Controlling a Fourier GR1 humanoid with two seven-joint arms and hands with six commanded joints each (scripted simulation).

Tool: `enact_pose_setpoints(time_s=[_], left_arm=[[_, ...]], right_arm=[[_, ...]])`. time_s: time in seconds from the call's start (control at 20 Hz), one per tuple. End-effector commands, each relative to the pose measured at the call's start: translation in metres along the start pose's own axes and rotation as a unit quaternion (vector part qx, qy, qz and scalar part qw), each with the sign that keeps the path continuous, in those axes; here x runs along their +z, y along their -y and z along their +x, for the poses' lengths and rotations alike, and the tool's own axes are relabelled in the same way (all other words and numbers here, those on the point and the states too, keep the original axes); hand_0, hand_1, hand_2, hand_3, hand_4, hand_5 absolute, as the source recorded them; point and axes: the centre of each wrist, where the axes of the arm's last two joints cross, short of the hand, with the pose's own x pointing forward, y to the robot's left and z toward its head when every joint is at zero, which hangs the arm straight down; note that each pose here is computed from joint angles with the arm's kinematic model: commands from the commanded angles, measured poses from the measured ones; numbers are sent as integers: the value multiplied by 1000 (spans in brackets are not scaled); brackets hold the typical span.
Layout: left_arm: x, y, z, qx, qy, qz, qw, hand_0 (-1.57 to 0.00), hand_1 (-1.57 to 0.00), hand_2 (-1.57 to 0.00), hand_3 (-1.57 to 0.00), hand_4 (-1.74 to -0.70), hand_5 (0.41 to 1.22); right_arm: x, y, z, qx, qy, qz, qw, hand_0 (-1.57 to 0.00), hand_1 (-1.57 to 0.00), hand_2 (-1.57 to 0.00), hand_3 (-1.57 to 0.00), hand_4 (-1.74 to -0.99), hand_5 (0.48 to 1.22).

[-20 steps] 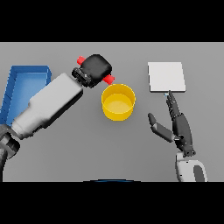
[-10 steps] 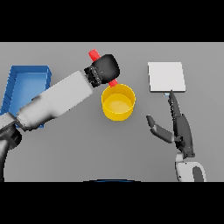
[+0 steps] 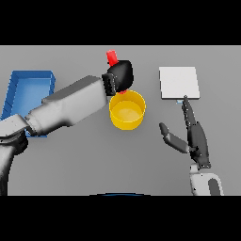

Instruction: Pick up the red beaker and tilt it to pour out 1 green nut into yellow bowl. Pick up the yellow bowl and place it on the metallic measuring scale.

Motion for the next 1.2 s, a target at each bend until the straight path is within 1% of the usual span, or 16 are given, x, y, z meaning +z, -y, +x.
enact_pose_setpoints(time_s=[0.0,0.15,0.2,0.3,0.35,0.4,0.55,0.65,0.7,0.75,0.8,0.9,0.95,1.0,1.05,1.15], left_arm=[[0,-1,-2,-16,-3,0,1000,-1571,-1571,-1571,-1569,-1733,1221],[2,-22,-13,-69,-4,7,998,-1571,-1571,-1571,-1570,-1733,1221],[5,-27,-23,-77,-4,7,997,-1571,-1571,-1571,-1570,-1732,1221],[17,-42,-57,-110,-25,-1,994,-1571,-1571,-1571,-1570,-1729,1221],[21,-53,-73,-112,-46,10,993,-1571,-1571,-1571,-1571,-1728,1221],[27,-54,-88,-100,-64,9,993,-1571,-1571,-1571,-1571,-1727,1221],[55,-51,-145,-49,-143,26,988,-1571,-1571,-1571,-1571,-1720,1221],[76,-48,-178,30,-201,26,979,-1571,-1571,-1571,-1571,-1725,1221],[85,-40,-193,88,-226,26,970,-1571,-1571,-1571,-1571,-1728,1221],[99,-28,-210,175,-257,29,950,-1571,-1571,-1571,-1523,-1731,1221],[115,-15,-226,247,-277,41,928,-1571,-1571,-1571,-1515,-1733,1221],[141,28,-245,393,-308,59,864,-1571,-1571,-1571,-1507,-1736,1221],[152,55,-248,457,-315,71,828,-1571,-1571,-1571,-1520,-1737,1221],[160,75,-248,501,-324,85,798,-1571,-1571,-1571,-1530,-1738,1221],[167,96,-246,545,-340,95,760,-1571,-1571,-1571,-1538,-1738,1221],[173,138,-232,606,-365,108,699,-1571,-1571,-1571,-1550,-1739,1221]], right_arm=[[-2,3,-3,3,-6,-5,1000,1,1,1,1,-1133,579],[-4,2,1,4,4,-6,1000,1,1,1,1,-1133,575],[-1,0,-2,8,1,-5,1000,1,1,1,1,-1138,572],[-4,-5,0,3,-4,-6,1000,1,1,1,1,-1138,565],[-4,-6,0,7,1,-8,1000,1,1,1,1,-1135,563],[-2,-4,0,10,2,-9,1000,1,1,1,1,-1133,557],[-4,-3,2,0,11,4,1000,1,1,1,1,-1128,554],[-6,-5,-1,-10,6,12,1000,1,1,1,1,-1105,559],[-5,-4,-3,-7,8,15,1000,1,1,1,1,-1104,563],[-9,-4,1,-8,16,16,1000,1,1,1,1,-1102,572],[-9,-1,1,-4,20,17,1000,1,1,1,1,-1104,576],[-9,-4,-1,-6,13,23,1000,1,1,1,1,-1114,578],[-10,-5,0,-9,13,23,1000,1,1,1,1,-1116,582],[-15,-4,2,-1,18,20,1000,1,1,1,1,-1121,588],[-14,-4,1,-3,19,22,1000,1,1,1,1,-1118,595],[-11,-3,0,13,16,24,1000,1,1,1,1,-1127,606]])
